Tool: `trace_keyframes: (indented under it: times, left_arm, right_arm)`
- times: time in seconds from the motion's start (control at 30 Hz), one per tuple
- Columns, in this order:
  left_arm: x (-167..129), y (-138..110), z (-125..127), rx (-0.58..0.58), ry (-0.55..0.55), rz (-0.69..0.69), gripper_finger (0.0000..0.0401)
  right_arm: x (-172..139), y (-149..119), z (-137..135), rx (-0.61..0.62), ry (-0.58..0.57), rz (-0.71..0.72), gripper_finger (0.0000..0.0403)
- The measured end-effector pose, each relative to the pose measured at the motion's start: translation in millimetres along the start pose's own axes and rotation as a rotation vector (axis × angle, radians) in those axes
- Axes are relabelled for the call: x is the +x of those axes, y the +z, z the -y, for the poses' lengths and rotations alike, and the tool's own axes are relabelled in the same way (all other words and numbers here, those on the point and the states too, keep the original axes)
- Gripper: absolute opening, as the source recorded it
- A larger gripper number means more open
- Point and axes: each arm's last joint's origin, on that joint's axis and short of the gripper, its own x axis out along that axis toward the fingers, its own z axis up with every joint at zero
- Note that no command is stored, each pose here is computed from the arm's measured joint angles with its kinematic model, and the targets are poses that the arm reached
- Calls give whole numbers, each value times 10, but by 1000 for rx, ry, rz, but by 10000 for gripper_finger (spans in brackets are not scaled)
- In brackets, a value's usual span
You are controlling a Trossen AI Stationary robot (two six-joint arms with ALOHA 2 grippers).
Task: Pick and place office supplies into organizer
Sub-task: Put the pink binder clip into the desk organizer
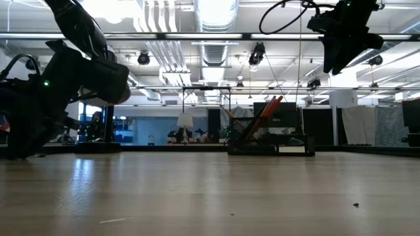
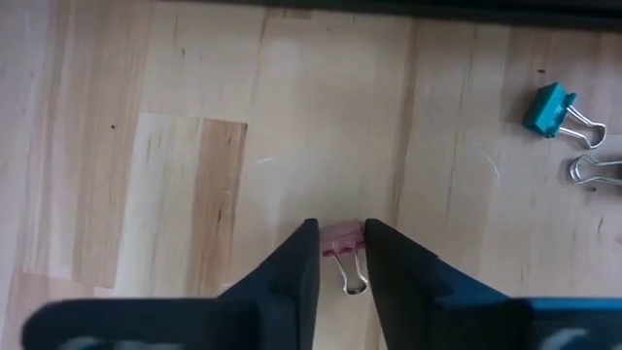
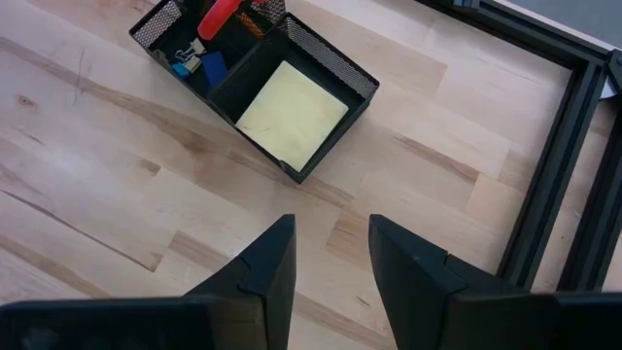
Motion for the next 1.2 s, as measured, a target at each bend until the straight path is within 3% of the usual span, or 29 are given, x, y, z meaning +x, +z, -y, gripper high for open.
trace_keyframes:
  times: [0.3, 1.0, 1.2]
  left_arm:
    - [-2, 1, 0, 25, 1, 1, 52]
    - [-61, -79, -4, 21, -1, -61, 68]
    - [-117, -121, 13, 22, -86, -110, 68]
  right_arm:
    - [0, 0, 0, -1, 0, 0, 123]
    - [0, 0, 0, 0, 0, 0, 123]
    - [0, 0, 0, 0, 0, 0, 123]
